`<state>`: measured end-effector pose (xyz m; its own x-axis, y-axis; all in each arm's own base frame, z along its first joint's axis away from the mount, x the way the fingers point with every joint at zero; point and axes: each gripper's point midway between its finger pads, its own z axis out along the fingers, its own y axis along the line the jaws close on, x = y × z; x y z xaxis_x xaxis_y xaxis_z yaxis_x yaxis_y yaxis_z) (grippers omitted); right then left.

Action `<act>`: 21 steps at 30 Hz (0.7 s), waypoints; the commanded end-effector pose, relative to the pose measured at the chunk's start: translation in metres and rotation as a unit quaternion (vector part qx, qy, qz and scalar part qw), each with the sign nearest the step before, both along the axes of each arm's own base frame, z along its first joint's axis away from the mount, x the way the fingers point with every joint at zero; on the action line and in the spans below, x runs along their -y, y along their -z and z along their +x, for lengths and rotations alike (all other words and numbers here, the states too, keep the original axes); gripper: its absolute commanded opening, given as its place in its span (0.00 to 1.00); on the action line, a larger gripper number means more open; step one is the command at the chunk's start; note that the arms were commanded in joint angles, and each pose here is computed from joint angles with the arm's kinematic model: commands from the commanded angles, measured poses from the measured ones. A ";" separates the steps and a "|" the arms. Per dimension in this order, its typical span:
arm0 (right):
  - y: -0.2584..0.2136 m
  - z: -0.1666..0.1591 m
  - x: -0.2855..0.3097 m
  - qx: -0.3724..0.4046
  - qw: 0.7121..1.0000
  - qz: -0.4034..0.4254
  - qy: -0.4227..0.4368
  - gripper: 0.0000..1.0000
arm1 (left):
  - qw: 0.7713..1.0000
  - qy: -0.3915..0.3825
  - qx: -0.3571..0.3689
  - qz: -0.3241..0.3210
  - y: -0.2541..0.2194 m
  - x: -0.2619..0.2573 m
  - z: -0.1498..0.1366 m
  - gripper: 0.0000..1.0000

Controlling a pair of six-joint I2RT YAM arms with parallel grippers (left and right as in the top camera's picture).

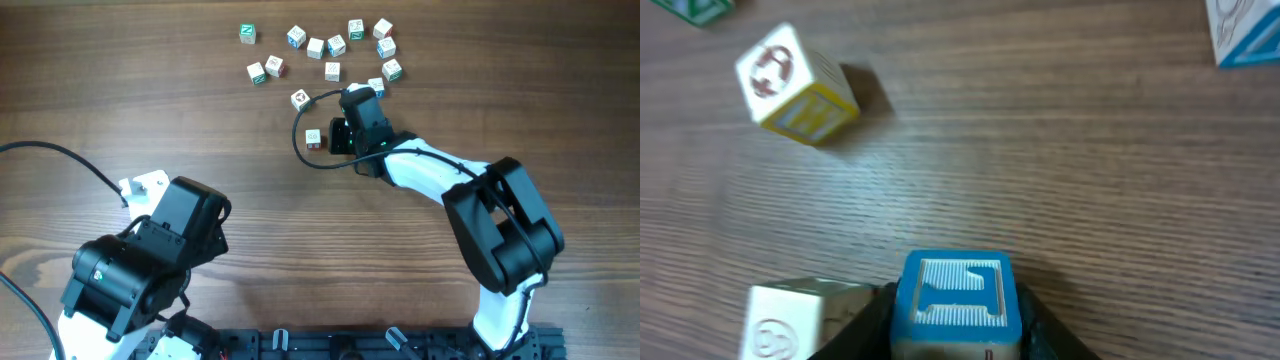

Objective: Form a horizontal line

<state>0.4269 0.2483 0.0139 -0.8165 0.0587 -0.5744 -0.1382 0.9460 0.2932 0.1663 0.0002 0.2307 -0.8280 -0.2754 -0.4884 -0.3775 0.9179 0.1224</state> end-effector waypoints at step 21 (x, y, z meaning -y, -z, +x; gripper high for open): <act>-0.013 -0.011 -0.008 -0.020 0.999 0.010 -0.027 0.50 | 1.000 -0.014 0.005 0.003 0.000 -0.004 0.000 1.00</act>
